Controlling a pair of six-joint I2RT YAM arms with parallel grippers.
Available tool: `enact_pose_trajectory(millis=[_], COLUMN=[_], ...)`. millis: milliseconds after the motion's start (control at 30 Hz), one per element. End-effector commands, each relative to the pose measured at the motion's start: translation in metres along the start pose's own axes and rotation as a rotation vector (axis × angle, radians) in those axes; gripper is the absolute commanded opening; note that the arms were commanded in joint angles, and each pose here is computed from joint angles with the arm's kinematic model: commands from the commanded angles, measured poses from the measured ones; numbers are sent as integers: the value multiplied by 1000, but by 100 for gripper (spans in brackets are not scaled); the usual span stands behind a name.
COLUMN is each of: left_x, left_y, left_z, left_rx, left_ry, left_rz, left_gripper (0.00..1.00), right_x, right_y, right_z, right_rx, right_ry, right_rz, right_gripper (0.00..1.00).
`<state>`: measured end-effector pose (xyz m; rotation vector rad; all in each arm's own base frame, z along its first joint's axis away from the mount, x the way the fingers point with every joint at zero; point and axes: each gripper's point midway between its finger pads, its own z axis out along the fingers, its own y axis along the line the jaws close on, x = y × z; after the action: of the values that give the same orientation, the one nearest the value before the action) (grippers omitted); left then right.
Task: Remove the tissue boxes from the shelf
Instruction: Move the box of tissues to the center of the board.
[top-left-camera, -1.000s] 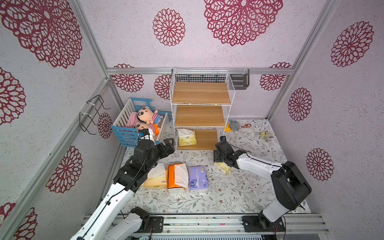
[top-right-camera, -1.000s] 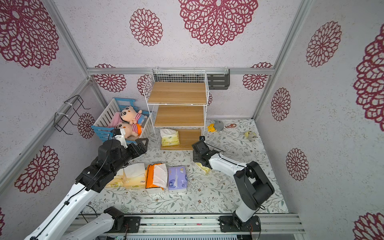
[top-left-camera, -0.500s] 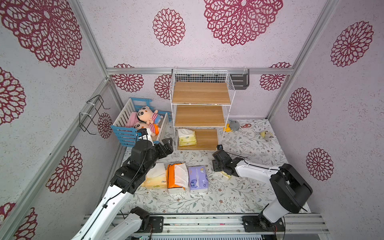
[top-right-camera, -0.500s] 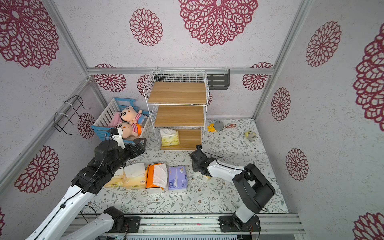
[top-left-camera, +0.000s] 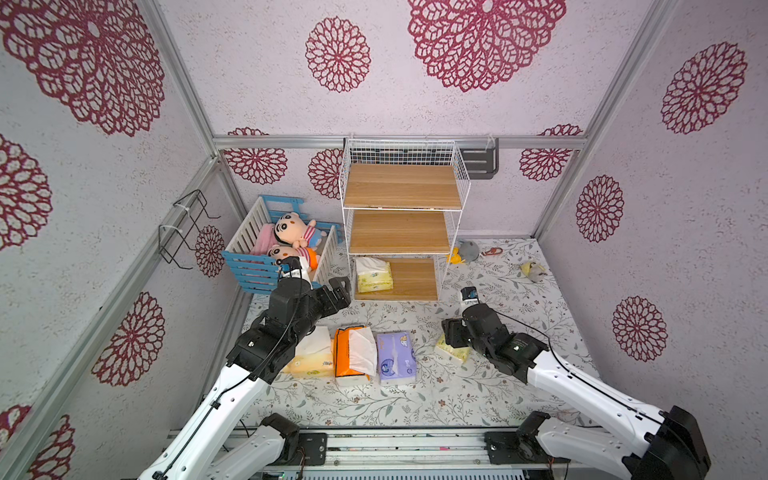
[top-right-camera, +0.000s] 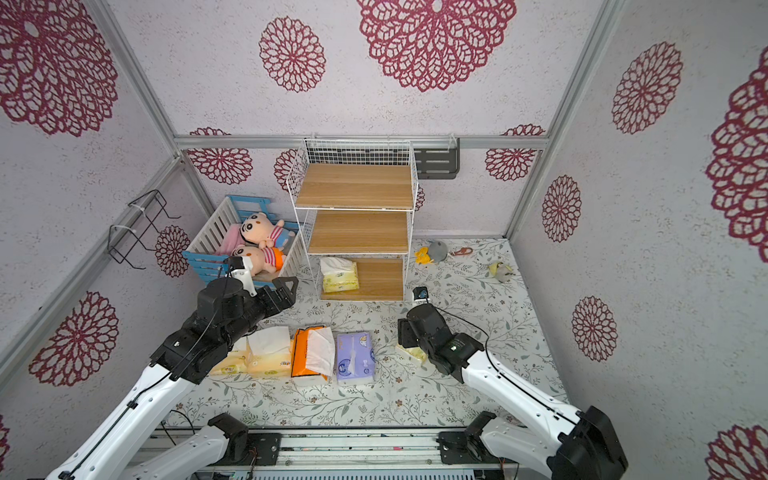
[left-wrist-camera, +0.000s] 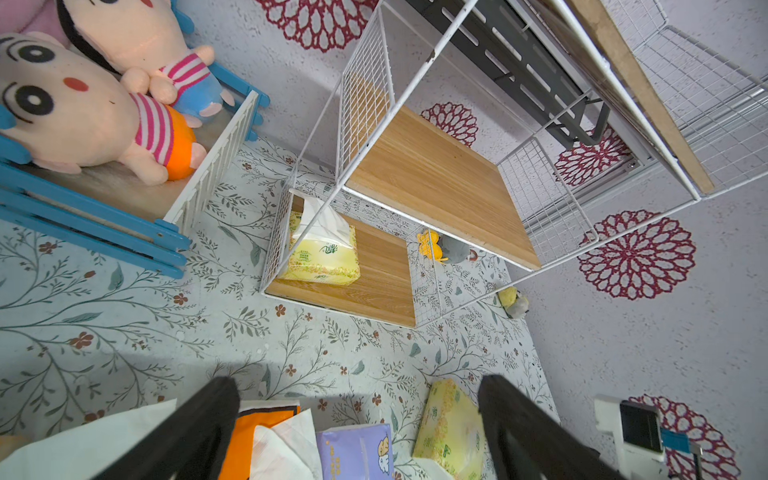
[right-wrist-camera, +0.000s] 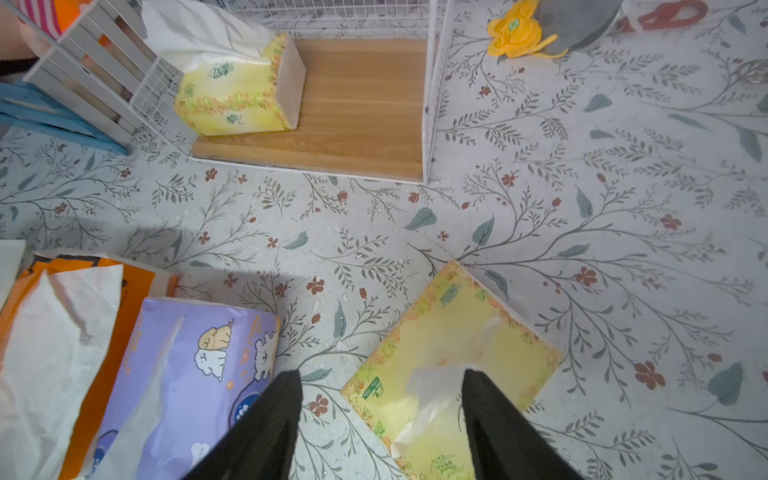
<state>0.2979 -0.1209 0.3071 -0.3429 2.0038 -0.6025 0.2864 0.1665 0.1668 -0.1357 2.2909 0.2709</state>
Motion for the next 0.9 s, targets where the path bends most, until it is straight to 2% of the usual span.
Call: enact_pose_trajectory(millis=[0,233,367,500,667,867], left_x=[-3,1,3,11,14,11], left_y=[-6,-1,4,6,4,0], left_z=[-3,-9,-11,-7,-4,-4], left_rx=[20,10,0,6,13,21], left_ry=[-15,-17,-21,-2,11,4], left_rz=[-6,-14,-20,-33,-38,-37], left_gripper=[97,97,97,97,97,97], right_x=[-21,0,23,52,85,67], right_y=[11,25,12,3,-22,-21], right_z=[17,79,92,87,63,31], right_rx=[-6,38,99,102,148,102], right_ry=[-7,171,226,276,321,250], right_rz=[-56,-184,-183,-181,-174,-93], right_gripper=[67,60,58,57,56,55])
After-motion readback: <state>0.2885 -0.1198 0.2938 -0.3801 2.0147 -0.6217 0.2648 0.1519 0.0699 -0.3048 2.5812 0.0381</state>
